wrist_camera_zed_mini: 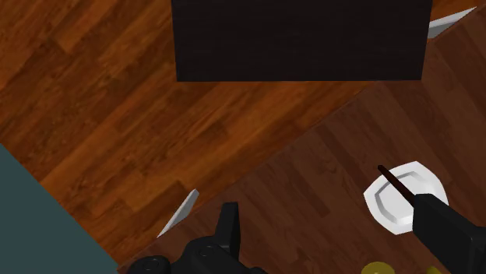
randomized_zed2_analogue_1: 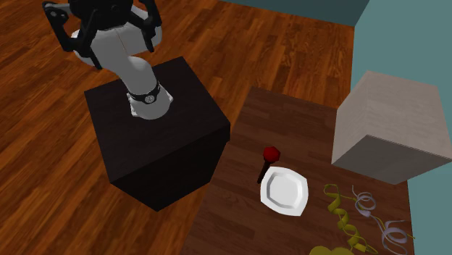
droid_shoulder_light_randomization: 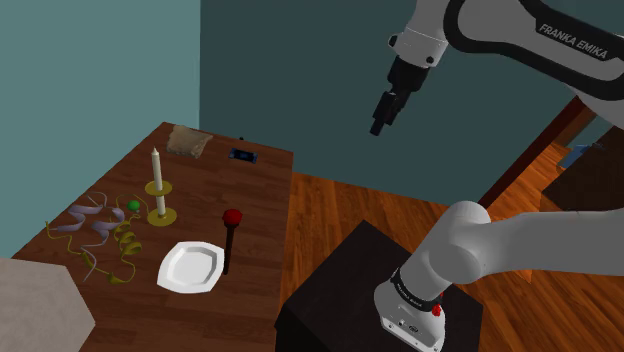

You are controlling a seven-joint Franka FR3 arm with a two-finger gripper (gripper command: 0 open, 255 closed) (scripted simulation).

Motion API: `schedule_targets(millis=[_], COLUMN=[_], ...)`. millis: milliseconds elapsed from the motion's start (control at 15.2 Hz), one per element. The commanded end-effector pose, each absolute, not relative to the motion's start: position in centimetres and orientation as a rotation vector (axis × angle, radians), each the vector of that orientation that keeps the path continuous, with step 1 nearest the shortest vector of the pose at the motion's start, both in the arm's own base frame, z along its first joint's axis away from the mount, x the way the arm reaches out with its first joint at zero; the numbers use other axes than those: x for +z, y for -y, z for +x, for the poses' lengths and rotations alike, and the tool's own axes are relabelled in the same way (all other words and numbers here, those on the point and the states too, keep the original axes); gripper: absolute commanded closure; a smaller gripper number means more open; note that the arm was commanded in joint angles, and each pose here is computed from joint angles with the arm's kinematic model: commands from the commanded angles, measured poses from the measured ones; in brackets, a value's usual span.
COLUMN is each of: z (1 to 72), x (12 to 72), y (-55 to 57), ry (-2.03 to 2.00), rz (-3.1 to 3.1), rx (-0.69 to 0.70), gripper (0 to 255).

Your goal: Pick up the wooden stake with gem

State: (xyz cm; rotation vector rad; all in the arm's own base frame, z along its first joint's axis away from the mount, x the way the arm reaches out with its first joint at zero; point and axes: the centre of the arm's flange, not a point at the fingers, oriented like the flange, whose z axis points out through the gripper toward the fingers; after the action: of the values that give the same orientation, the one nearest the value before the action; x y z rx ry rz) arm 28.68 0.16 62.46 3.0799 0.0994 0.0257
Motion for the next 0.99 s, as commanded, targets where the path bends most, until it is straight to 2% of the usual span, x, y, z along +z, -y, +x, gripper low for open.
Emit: schedule_targets(millis=[0, 924], z=[28.7, 37.2], x=[62.5, 50.3], y=[-0.2, -12.2], ry=[-0.099, -0.093], rz=[3.080, 3.024], rx=[0.026, 0.020], gripper=[0, 0])
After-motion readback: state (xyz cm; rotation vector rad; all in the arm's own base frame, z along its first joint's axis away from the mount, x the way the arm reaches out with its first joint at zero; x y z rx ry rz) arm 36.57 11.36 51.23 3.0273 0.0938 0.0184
